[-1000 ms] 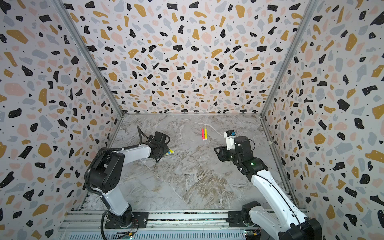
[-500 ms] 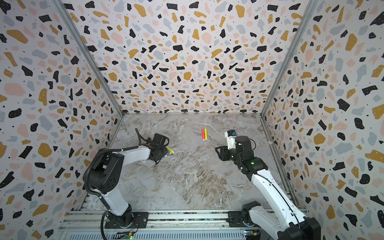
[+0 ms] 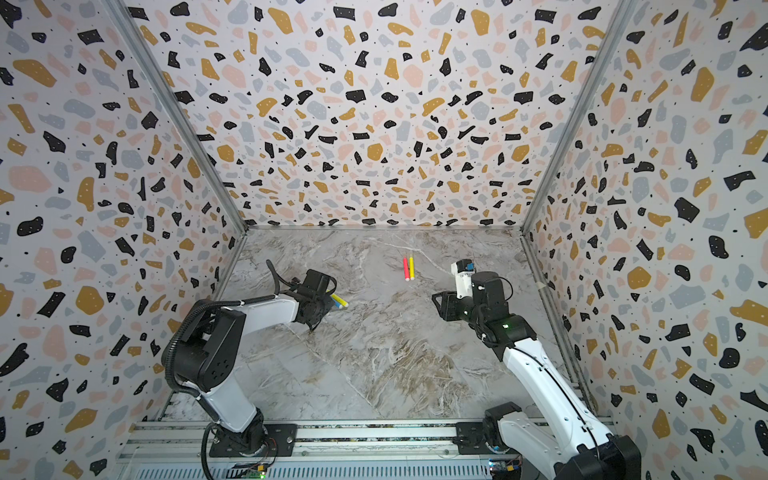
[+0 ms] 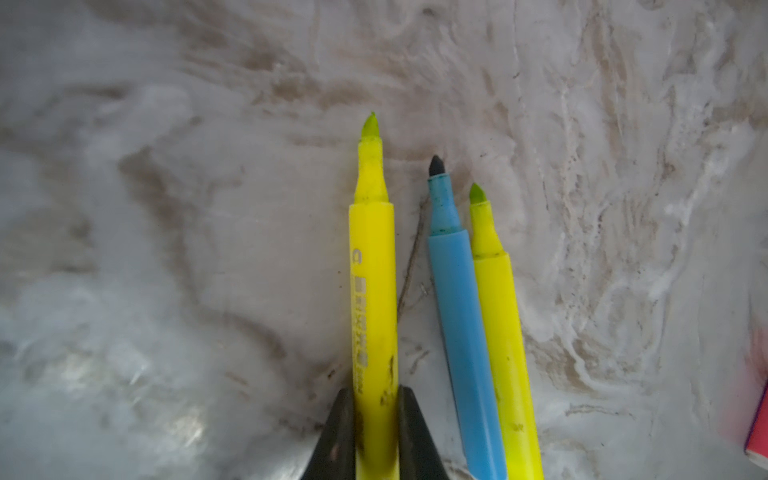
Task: Insert the pens into the pen caps
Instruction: 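Lower the left gripper and grasp a yellow highlighter from the bundle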
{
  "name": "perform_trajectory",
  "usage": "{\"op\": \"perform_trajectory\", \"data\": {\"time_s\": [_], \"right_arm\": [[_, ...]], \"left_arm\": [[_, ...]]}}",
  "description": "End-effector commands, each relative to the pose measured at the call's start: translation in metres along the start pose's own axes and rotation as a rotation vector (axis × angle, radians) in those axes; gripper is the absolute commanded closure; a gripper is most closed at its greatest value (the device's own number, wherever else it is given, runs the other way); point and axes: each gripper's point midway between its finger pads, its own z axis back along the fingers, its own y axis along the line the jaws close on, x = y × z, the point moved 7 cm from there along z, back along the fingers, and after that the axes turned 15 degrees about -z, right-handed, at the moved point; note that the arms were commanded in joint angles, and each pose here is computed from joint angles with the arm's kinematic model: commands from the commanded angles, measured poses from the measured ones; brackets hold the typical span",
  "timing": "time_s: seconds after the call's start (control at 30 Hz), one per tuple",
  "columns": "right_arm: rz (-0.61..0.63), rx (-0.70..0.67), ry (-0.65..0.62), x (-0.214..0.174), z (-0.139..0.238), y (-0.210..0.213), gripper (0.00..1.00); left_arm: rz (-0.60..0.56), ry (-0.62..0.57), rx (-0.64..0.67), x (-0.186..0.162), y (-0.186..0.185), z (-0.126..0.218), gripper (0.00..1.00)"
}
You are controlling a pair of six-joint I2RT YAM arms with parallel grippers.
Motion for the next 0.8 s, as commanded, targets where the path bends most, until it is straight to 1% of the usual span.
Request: {"op": "perform_trajectory", "data": {"time_s": [0.0,0.17,0.37,0.43,0.5,0.57,0.63,0.7,0.77], "right_arm": [[-0.004,0.008,-0.02,0.006,0.006,0.004,0.55],[-0.007,0.02,-0.017,0.007,0.005,0.006,0.55],[-0.015,0.05,-0.004,0.004,0.002,0.006,0.55],[-0.014,0.066,0.004,0.002,0.002,0.007,0.55],[-0.013,0.098,0.013,0.001,0.001,0.009,0.55],[-0.013,0.152,0.029,-0.001,-0.001,0.014,0.54],[-0.018,0.202,0.051,-0.004,-0.003,0.017,0.54],[-0.024,0.253,0.075,-0.007,-0.006,0.021,0.54],[-0.032,0.291,0.103,-0.01,-0.008,0.023,0.54]], "left_arm": [[-0.009,0.127,0.062,-0.029,0.022,-0.016,0.88],[-0.044,0.125,0.051,-0.03,0.021,-0.008,0.95],[-0.111,0.034,0.005,-0.026,0.01,0.036,0.96],[-0.16,0.011,-0.043,-0.028,0.003,0.05,0.95],[-0.241,0.007,-0.111,-0.032,-0.006,0.061,0.95],[-0.317,0.03,-0.138,-0.039,-0.01,0.067,0.95],[-0.393,0.048,-0.197,-0.047,-0.013,0.072,0.95],[-0.433,0.05,-0.284,-0.054,-0.014,0.079,0.95],[-0.445,0.041,-0.341,-0.059,-0.011,0.087,0.95]]}}
